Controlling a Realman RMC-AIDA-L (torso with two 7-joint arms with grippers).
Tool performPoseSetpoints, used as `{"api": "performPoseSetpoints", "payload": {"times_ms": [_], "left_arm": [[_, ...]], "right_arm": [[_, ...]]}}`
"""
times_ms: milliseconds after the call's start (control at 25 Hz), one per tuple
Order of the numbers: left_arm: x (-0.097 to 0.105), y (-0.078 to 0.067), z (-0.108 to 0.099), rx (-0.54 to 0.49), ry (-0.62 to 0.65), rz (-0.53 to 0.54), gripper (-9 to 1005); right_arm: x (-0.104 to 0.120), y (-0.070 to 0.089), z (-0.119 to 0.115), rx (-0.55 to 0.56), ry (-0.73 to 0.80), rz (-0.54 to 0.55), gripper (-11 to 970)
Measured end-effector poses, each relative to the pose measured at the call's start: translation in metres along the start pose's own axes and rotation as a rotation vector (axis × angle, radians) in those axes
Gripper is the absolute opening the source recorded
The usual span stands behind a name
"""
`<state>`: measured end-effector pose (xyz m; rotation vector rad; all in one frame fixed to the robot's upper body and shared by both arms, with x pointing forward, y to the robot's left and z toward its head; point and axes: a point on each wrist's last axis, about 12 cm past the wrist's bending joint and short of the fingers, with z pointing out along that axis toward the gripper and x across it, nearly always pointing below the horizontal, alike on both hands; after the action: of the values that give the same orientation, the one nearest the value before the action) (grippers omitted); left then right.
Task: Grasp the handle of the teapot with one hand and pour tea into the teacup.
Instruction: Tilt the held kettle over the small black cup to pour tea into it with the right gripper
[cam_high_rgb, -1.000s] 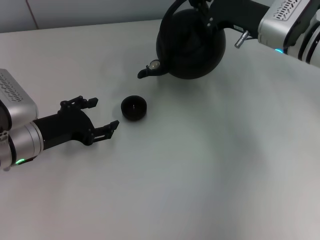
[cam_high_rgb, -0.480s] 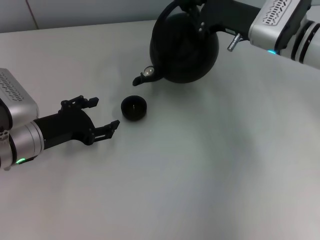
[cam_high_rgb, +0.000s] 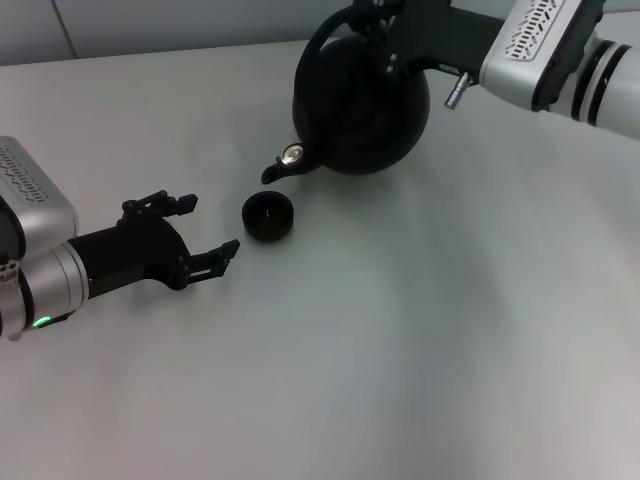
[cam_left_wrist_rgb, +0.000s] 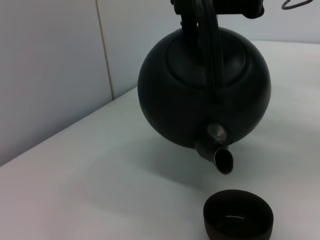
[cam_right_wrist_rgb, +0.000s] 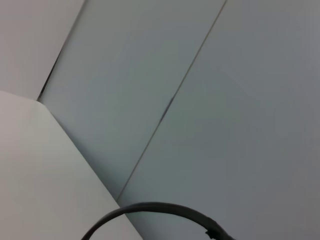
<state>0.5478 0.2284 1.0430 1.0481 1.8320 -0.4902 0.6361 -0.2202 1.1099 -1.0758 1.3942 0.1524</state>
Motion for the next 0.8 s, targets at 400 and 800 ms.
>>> {"api": "performPoseSetpoints", "payload": {"times_ms": [400,800], "left_arm": [[-0.0001,0.0006,-0.0002,-0.001,0.001,0.003,808],[0.0003,0.0005,-0.0006,-0.001,0.001,0.003,809]], "right_arm": [[-0.0016,0.0014,0.0014,-0.012,0.006,-0.031,90],[-0.0022,0.0028,0.0028,-0.015,0.011,-0.056,89]]}}
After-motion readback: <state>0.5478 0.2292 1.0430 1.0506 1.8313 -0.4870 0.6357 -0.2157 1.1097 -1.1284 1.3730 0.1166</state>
